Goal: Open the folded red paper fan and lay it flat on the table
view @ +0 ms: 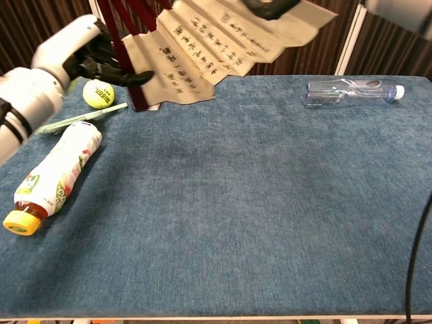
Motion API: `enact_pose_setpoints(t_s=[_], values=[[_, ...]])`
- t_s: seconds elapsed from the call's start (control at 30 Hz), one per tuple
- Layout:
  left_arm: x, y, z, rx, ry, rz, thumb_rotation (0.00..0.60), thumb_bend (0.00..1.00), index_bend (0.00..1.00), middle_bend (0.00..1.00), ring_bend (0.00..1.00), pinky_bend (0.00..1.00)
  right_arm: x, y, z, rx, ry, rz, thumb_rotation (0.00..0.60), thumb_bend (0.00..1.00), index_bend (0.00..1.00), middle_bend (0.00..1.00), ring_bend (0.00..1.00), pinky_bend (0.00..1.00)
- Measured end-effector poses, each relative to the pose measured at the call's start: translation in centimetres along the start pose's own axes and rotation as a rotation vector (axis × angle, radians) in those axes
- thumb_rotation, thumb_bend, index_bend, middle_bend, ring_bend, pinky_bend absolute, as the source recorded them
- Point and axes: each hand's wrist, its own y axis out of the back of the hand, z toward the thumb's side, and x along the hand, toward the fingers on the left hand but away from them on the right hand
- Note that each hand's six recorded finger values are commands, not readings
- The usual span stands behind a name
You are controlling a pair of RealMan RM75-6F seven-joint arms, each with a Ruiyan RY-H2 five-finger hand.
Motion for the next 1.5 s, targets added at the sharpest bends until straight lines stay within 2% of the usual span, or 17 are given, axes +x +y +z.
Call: enact_pose_setpoints(t_s=[0.27,0.47,0.77,0.97,1.27,1.5], values=[[-0.7,2.5,0.0,0.384,0.002,0.080,0.600,0.32,0.72,0.79,0.71,0.50,2.9,1.0,-0.5,0.190,-0.041,-0.008,0.600,0.69,0.72,0.58,0.29,0.02],[-1.4,3.1,1.1,0.536,0.032,0.104,0.600,0.32,0.72,0.80,0.74,0.50,5.2,1.5,-0.7,0.298,-0.123,-0.030,0.600,0.72,0.72,0.59,0.30,0.00],[-2.1,3.4,2.2,0.580,0.094,0.090,0.600,0.32,0.72,0.80,0.77,0.50,7.7,1.4,-0.8,0.365,-0.246,-0.044,0.600,0.75,0.72,0.59,0.31,0.00],[-2.4,3.3,2.8,0.609,0.105,0.079,0.600,0.32,0.72,0.80,0.78,0.50,9.3,1.2,-0.7,0.401,-0.320,-0.034,0.600,0.75,0.72,0.59,0.31,0.00],[-2.2,2.9,3.4,0.716,0.099,0.059,0.600,0.33,0.71,0.80,0.78,0.50,10.8,1.4,-0.6,0.440,-0.373,-0.001,0.600,0.75,0.72,0.59,0.31,0.00],[-2.1,1.6,3.7,0.723,0.082,0.044,0.600,0.30,0.68,0.78,0.77,0.50,11.4,0.9,-1.0,0.437,-0.384,0.014,0.600,0.75,0.69,0.59,0.30,0.00]])
